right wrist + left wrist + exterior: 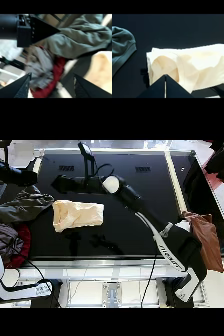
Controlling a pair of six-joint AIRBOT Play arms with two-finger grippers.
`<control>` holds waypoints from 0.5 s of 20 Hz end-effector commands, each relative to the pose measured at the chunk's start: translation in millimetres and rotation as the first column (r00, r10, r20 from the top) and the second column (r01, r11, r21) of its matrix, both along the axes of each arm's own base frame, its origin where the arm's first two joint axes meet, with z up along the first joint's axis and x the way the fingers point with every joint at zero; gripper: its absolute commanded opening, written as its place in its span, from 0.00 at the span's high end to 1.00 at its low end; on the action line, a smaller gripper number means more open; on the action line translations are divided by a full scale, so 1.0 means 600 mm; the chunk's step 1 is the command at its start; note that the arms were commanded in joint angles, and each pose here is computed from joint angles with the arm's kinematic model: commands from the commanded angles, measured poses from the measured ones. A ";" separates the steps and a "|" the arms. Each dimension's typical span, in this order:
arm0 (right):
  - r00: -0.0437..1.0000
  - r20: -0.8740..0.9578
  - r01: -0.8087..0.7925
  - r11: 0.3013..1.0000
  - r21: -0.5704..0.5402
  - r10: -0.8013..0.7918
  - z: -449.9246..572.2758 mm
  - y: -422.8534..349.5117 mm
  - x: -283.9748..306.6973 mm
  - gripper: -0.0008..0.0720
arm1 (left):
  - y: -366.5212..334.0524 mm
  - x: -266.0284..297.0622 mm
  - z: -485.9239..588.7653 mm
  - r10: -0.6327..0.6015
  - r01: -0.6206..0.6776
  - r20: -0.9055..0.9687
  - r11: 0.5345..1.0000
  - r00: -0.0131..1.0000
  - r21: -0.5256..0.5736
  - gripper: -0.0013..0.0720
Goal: Fold the shirts.
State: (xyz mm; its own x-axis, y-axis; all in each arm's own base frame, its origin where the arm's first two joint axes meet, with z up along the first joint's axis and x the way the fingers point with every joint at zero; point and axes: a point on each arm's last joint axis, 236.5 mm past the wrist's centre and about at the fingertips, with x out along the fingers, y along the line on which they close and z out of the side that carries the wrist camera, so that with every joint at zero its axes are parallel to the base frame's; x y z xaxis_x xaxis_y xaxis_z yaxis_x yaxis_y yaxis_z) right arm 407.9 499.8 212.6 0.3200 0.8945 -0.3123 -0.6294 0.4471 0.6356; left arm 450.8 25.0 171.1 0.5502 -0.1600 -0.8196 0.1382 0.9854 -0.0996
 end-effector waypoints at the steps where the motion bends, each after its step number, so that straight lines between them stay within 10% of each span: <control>1: 0.999 0.041 0.014 0.948 -0.317 -0.001 -0.060 -0.126 0.036 0.25 | 0.004 -0.002 0.001 0.007 -0.007 -0.001 1.000 1.000 -0.001 0.97; 4: 0.977 -0.062 0.137 0.821 -0.555 -0.205 -0.177 -0.289 0.104 0.24 | 0.004 -0.002 0.001 0.007 -0.007 -0.001 1.000 1.000 -0.001 0.97; 10: 0.626 -0.538 0.257 0.800 -0.542 -0.565 -0.429 -0.395 0.140 0.24 | 0.004 -0.001 -0.002 0.006 -0.006 -0.004 1.000 1.000 -0.001 0.97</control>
